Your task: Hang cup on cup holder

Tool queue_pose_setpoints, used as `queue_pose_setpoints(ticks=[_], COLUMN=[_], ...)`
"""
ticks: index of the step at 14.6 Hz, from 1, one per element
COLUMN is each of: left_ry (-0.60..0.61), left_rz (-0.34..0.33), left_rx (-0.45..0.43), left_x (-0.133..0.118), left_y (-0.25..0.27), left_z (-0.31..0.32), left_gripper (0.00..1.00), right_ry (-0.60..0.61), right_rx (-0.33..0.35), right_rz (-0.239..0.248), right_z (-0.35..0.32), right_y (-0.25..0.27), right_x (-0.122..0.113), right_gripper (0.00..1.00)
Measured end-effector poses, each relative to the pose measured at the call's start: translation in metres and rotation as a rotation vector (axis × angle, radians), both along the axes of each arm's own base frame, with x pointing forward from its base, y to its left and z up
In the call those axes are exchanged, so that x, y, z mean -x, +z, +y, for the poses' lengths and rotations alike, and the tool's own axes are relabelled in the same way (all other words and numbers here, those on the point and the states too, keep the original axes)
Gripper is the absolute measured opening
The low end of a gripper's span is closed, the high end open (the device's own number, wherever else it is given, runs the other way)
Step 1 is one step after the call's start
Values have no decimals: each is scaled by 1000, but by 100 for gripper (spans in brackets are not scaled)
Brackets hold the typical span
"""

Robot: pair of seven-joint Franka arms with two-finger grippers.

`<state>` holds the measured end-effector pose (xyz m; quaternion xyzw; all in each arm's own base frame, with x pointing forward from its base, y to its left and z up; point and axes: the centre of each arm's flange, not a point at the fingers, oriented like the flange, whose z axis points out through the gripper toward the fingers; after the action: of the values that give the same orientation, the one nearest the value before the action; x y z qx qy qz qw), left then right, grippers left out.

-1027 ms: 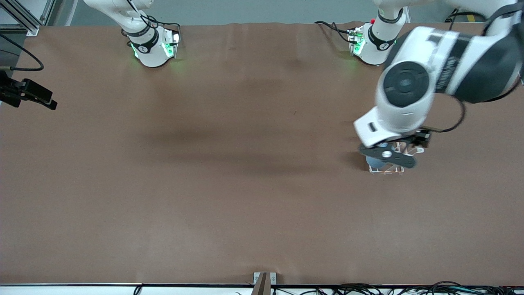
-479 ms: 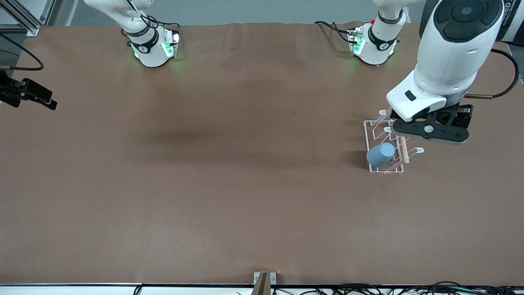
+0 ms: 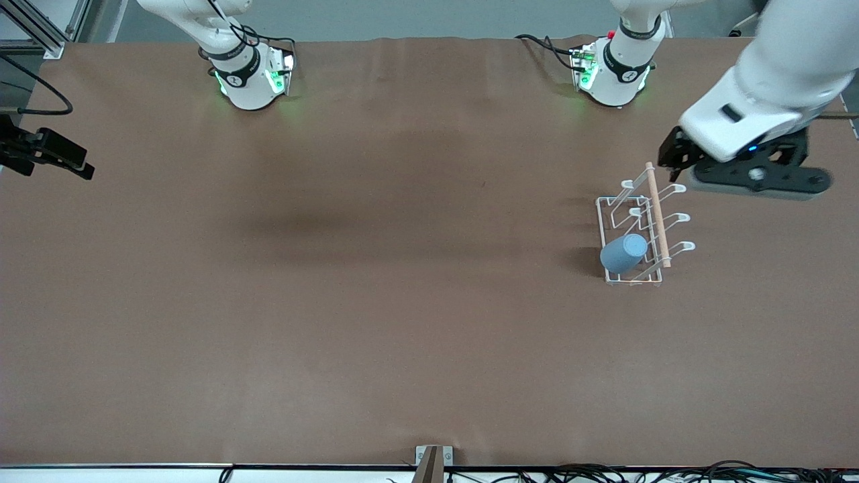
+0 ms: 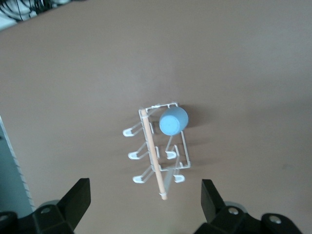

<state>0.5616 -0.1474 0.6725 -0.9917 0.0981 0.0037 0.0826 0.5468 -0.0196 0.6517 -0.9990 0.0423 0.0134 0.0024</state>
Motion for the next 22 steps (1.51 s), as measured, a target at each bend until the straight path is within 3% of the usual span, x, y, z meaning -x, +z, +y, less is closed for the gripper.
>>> queue_pose_setpoints(ticks=[3, 9, 16, 22], left_ry=[87, 166, 169, 169], left_rz=[9, 21, -8, -19], left_rx=[65, 85, 88, 90], left_x=[9, 31, 61, 60], left_y=[11, -5, -23, -23], left_z=[37, 72, 72, 74], left_gripper=[100, 100, 100, 100], right_ry=[0, 0, 0, -3], right_rx=[0, 0, 0, -10], right_rz=[1, 3, 4, 5], right_z=[0, 0, -1, -1], right_y=[0, -1, -2, -3], right_x=[0, 0, 0, 0], right_gripper=[100, 100, 100, 100])
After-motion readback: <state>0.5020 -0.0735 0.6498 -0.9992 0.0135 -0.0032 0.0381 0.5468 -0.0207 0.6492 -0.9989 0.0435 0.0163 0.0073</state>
